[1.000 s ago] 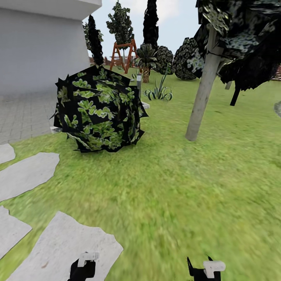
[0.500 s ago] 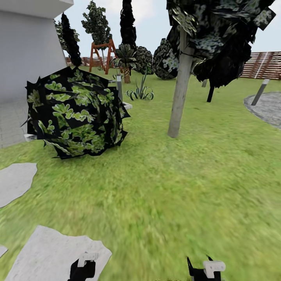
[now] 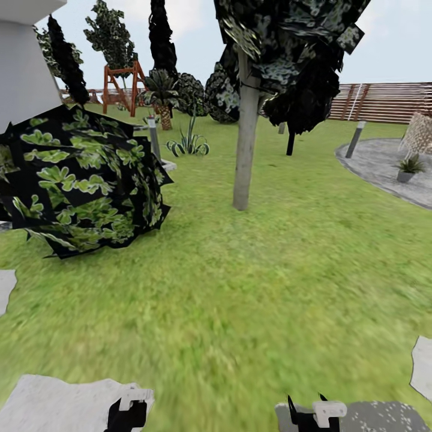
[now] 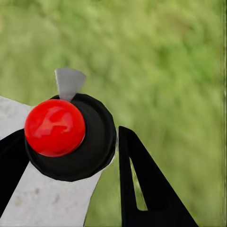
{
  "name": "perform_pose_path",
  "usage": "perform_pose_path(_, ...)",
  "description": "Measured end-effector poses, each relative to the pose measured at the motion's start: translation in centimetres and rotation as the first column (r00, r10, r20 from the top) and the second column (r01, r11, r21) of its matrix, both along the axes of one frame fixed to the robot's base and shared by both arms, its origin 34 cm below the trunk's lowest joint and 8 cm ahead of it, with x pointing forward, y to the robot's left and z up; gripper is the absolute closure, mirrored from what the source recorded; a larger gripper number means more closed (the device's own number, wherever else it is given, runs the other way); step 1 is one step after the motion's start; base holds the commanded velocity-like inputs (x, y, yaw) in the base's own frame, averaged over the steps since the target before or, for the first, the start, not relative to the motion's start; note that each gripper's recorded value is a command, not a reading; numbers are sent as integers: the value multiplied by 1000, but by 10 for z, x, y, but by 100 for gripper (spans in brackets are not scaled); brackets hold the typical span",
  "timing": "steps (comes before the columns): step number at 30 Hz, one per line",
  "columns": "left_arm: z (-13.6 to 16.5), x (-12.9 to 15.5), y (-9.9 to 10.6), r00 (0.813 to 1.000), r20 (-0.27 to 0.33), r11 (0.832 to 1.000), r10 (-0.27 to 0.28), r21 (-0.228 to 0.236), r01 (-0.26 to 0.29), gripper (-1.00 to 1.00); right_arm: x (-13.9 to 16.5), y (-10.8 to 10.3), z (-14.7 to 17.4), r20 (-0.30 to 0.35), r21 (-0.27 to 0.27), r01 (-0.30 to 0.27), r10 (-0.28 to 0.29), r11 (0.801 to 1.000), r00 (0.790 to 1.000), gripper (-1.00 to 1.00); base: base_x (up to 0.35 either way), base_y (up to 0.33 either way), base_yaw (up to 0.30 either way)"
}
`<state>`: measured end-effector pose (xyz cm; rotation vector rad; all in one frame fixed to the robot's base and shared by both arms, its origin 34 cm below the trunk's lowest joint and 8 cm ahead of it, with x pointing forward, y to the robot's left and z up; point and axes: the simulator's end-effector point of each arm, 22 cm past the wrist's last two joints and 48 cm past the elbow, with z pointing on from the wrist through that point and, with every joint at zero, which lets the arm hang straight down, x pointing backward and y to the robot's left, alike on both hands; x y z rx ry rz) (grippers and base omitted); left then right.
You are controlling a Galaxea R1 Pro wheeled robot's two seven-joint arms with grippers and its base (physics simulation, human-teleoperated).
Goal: Pick up the pesticide atomizer in the garden and spray insectifuge to fully cover both potted plants in the garden.
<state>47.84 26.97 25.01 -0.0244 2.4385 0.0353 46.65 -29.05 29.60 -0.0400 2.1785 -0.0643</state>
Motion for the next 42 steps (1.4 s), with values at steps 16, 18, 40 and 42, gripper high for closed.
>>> perform_pose_path(16, 0, 0, 0, 1000, 0, 1000, 0, 0, 0, 100, -1, 0, 0, -1, 0, 0, 0, 1000, 1000, -100, 0, 0, -300)
perform_pose_path(18, 0, 0, 0, 1000, 0, 1000, 0, 0, 0, 100, 0, 0, 0, -1, 0, 0, 0, 1000, 1000, -100, 0, 0, -300)
perform_pose_path(40, 0, 0, 0, 1000, 0, 1000, 0, 0, 0, 100, 0, 0, 0, 0, 1, 1, -1, 1000, 1000, -100, 0, 0, -300)
perform_pose_path(42, 0, 0, 0, 1000, 0, 1000, 0, 0, 0, 100, 0, 0, 0, 1, 1, 3, -3, 1000, 1000, -100, 0, 0, -300)
